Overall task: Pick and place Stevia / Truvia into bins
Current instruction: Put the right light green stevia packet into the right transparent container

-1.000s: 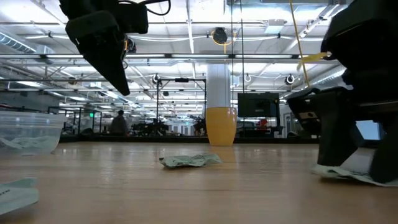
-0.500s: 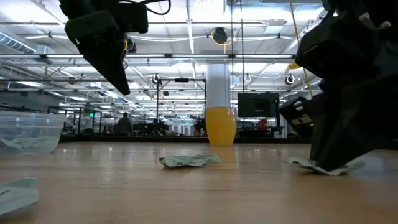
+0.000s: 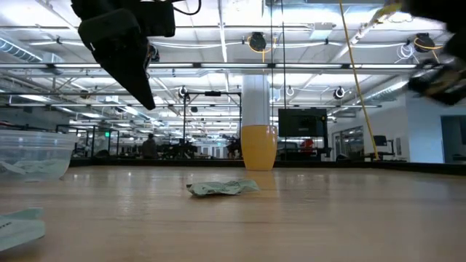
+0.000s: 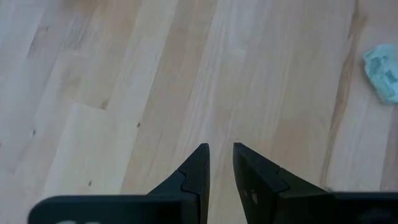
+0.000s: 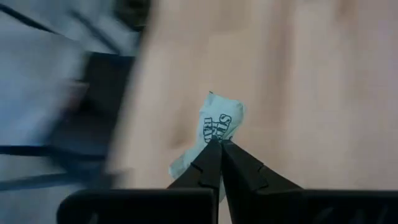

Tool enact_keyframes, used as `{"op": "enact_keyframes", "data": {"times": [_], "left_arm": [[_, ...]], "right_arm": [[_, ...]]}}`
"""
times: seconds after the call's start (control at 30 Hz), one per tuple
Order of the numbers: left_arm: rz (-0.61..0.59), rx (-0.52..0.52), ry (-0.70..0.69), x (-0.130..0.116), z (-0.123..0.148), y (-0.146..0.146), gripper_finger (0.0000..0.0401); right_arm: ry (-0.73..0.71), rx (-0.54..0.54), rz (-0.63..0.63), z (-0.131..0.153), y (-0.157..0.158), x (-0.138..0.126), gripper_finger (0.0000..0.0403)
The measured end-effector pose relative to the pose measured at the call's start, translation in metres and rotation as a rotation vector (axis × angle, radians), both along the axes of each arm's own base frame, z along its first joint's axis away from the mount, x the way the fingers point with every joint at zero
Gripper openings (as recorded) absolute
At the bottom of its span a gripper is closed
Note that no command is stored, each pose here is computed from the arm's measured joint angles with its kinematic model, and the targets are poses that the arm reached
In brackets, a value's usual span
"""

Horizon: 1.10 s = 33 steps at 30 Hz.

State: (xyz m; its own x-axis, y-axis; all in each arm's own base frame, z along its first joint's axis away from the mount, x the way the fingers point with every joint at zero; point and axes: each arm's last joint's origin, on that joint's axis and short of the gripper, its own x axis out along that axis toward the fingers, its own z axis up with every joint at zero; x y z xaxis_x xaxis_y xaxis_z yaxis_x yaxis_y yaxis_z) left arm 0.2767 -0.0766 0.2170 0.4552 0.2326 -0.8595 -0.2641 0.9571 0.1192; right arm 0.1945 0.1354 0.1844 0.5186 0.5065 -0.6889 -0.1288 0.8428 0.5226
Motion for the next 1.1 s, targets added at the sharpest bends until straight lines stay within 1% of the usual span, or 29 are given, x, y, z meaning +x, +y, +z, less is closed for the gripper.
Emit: {"op": "enact_keyframes", "data": {"times": [0.07, 0.1, 0.17, 0.23, 0.3, 0.37, 0.43, 0.5, 0.63, 0.7, 0.83, 1.1], "left_arm": [[0.002, -0.006, -0.016, 0.001, 0.001, 0.0, 0.0077], [0.004, -0.01, -0.025, 0.002, 0.001, -0.001, 0.0077], [0.003, -0.017, -0.048, 0.004, 0.002, -0.001, 0.0077], [0.001, -0.021, -0.064, 0.006, 0.003, -0.002, 0.0077], [0.0, -0.024, -0.074, 0.006, 0.003, -0.002, 0.0077], [0.0, -0.027, -0.085, 0.007, 0.004, -0.002, 0.0077], [-0.004, -0.024, -0.084, 0.007, 0.004, -0.002, 0.0076], [-0.016, -0.017, -0.08, 0.007, 0.004, -0.002, 0.0077], [-0.015, -0.015, -0.079, 0.008, 0.004, -0.001, 0.0077], [-0.005, -0.018, -0.081, 0.008, 0.004, 0.001, 0.0076], [0.005, -0.019, -0.085, 0.009, 0.004, 0.003, 0.0076], [0.039, -0.029, -0.1, 0.012, 0.004, 0.01, 0.0076]], "right_arm": [[0.096, 0.143, -0.049, 0.014, 0.003, -0.016, 0.0001], [0.131, 0.197, -0.081, 0.02, 0.005, -0.023, 0.0001], [0.153, 0.254, -0.122, 0.03, 0.008, -0.035, 0.0001], [0.187, 0.28, -0.161, 0.033, 0.014, -0.046, 0.0001], [0.277, 0.284, -0.226, 0.029, 0.02, -0.057, 0.0001], [0.396, 0.278, -0.29, 0.021, 0.027, -0.067, 0.0001], [0.514, 0.232, -0.353, 0.01, 0.032, -0.075, 0.0001], [0.591, 0.172, -0.402, -0.001, 0.036, -0.081, 0.0001], [0.654, 0.129, -0.388, -0.012, 0.043, -0.082, 0.0], [0.664, 0.114, -0.388, -0.015, 0.044, -0.082, 0.0], [0.675, 0.119, -0.404, -0.015, 0.044, -0.082, 0.0004], [0.673, 0.128, -0.407, -0.015, 0.044, -0.081, 0.0051]]}}
